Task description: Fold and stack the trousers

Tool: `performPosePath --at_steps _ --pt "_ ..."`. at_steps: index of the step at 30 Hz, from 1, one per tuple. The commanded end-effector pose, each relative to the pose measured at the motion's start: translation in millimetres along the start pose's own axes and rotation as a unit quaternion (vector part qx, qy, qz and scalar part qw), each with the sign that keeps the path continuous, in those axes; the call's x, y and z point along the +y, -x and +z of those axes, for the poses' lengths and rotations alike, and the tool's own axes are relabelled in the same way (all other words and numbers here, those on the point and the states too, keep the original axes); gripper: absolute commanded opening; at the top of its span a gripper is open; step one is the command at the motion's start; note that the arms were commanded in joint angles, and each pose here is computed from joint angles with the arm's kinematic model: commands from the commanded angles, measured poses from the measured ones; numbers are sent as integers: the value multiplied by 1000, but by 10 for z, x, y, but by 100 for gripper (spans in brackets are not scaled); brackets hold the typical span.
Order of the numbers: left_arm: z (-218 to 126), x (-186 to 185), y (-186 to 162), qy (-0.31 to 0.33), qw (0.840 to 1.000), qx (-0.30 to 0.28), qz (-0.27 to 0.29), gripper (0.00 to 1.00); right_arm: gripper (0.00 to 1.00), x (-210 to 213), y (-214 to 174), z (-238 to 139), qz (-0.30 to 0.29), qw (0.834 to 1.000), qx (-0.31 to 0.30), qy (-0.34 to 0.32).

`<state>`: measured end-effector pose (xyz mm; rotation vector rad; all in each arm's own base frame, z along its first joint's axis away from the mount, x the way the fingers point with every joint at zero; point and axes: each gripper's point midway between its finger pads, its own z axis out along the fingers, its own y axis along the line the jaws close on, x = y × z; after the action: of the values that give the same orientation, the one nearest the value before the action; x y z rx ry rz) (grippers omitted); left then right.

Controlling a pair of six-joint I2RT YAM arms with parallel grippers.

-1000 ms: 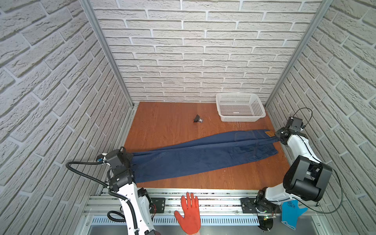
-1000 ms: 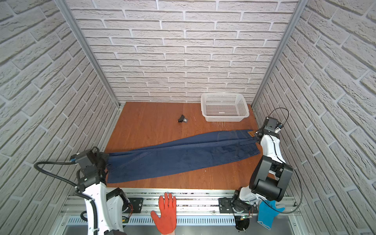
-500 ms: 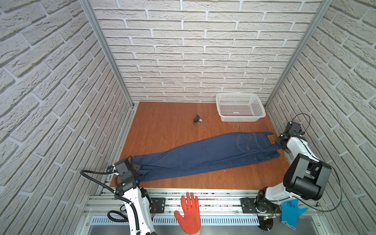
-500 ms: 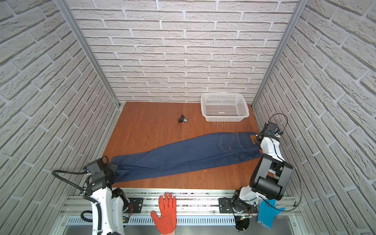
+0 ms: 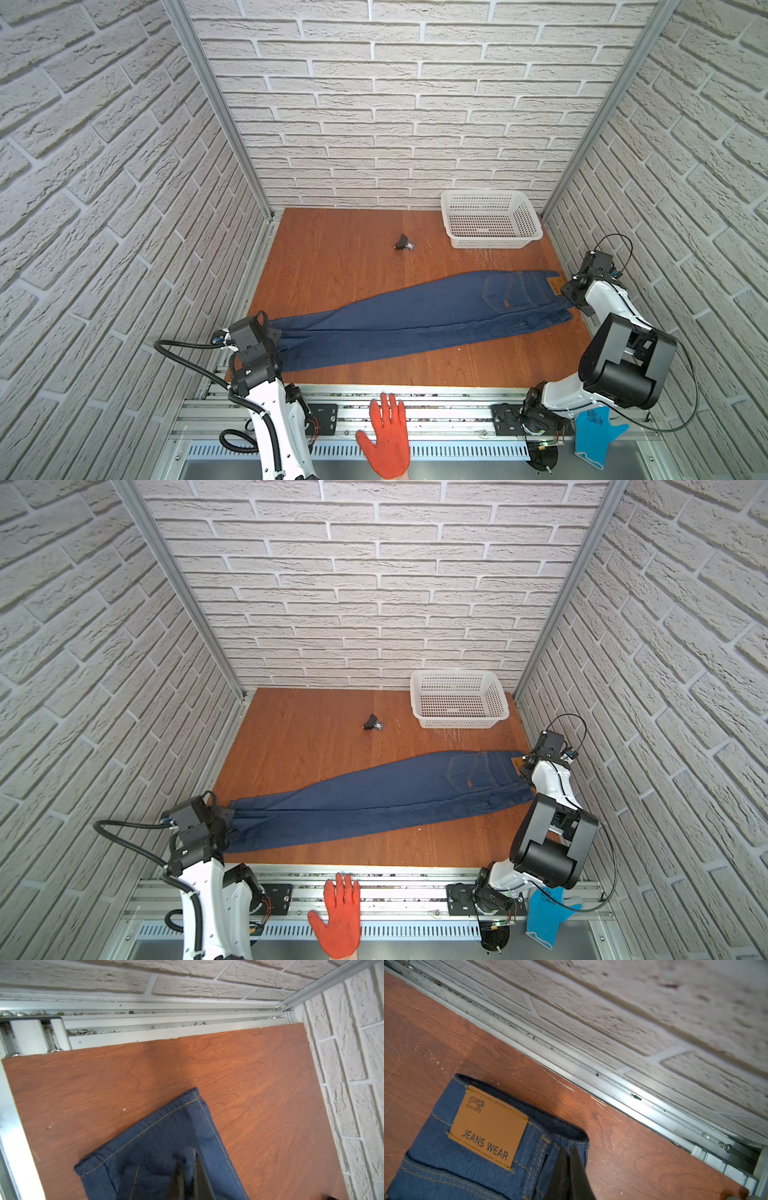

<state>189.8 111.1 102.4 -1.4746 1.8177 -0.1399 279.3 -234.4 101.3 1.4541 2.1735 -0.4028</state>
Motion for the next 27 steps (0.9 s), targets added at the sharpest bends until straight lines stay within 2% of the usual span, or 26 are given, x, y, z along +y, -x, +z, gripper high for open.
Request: performPosePath --at_steps 1,7,13,16,17,18,20,22,27 --pt "2 39 1 5 1000 -6 1 0 5 -129 109 -96 13 999 -29 -23" --pt "90 349 -220 50 999 17 -5 0 5 -245 -59 27 4 999 -15 -50" --pt "104 454 -243 72 997 15 -9 0 6 -308 -70 41 -1 997 -15 -69" --pt "97 451 -231 73 997 13 -10 0 9 -326 -57 20 3 997 -17 -72" --pt "91 440 -222 72 997 13 -11 0 13 -327 -53 6 2 997 -18 -72" --pt "83 421 -209 69 997 12 -10 4 18 -326 -44 -8 4 997 -20 -71" --pt "50 341 -154 58 998 8 -7 33 33 -316 -35 -48 8 998 -20 -65" --pt "12 249 -98 47 999 5 -6 50 41 -317 -17 -100 16 998 -21 -62" --pt "-121 14 74 23 1000 -5 -6 69 50 -219 72 -339 23 998 -37 -36"
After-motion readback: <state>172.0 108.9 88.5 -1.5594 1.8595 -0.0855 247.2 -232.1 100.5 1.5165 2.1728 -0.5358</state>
